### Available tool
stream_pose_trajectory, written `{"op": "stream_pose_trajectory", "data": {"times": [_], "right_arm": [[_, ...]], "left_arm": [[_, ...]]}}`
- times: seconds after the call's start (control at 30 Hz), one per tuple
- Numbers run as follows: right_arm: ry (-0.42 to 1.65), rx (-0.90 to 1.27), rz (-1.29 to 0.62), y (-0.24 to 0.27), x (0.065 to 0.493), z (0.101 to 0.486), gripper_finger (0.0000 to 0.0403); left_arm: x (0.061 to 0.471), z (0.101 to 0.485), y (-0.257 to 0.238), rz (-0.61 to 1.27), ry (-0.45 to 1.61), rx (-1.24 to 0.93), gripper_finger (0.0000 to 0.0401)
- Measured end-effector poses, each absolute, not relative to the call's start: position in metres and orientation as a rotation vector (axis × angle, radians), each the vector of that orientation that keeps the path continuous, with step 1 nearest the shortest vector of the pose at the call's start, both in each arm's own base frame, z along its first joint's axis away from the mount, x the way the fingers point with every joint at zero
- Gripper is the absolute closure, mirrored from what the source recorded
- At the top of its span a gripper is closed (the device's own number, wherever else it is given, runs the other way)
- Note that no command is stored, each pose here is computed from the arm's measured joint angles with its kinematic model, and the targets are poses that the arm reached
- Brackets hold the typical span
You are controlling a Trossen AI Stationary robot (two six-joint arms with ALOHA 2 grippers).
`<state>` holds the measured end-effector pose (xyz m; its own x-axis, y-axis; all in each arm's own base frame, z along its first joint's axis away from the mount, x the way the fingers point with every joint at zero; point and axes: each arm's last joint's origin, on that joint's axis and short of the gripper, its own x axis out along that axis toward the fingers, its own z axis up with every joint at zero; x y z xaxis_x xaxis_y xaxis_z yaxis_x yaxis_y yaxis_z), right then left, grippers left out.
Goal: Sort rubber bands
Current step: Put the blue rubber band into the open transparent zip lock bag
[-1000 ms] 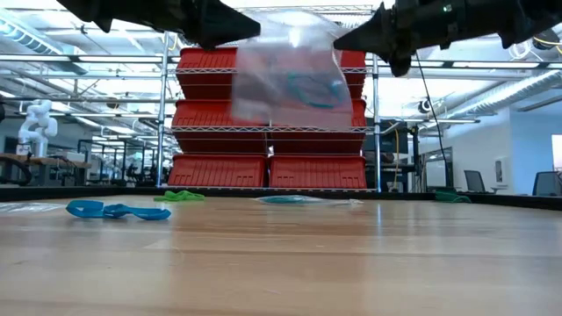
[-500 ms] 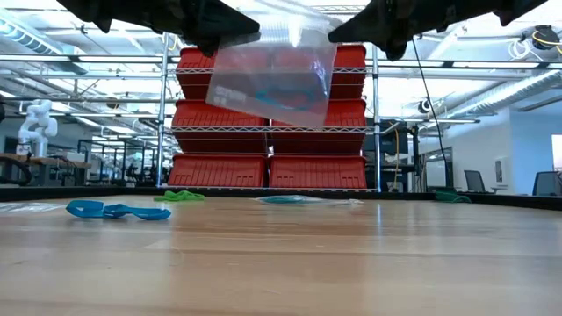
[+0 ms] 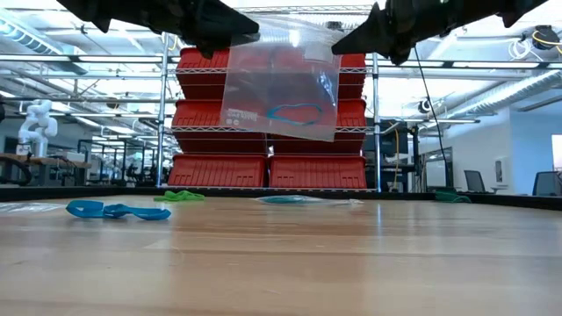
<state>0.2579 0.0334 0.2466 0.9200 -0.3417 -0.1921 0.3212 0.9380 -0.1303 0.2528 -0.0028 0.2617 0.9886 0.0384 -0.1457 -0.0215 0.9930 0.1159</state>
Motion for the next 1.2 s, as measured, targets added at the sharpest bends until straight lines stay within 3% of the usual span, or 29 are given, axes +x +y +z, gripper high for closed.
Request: {"op": "stream_pose_trajectory", "data": {"times": [0.5, 0.9, 1.1, 1.2], "right_arm": [[0.223, -0.096, -0.36, 0.03, 0.245, 0.257, 0.0403], [0.219, -0.083, -0.363, 0.03, 0.244, 0.257, 0.0403], [0.218, -0.078, -0.364, 0.03, 0.244, 0.257, 0.0403], [0.218, -0.078, -0.363, 0.03, 0.244, 0.257, 0.0403]], "left_arm": [[0.252, 0.257, -0.006, 0.015, 0.192, 0.118, 0.0314], [0.253, 0.263, -0.006, 0.022, 0.137, 0.116, 0.032], [0.253, 0.262, -0.004, 0.051, 0.143, 0.134, 0.0387], [0.253, 0.263, -0.004, 0.069, 0.141, 0.147, 0.0395]]}}
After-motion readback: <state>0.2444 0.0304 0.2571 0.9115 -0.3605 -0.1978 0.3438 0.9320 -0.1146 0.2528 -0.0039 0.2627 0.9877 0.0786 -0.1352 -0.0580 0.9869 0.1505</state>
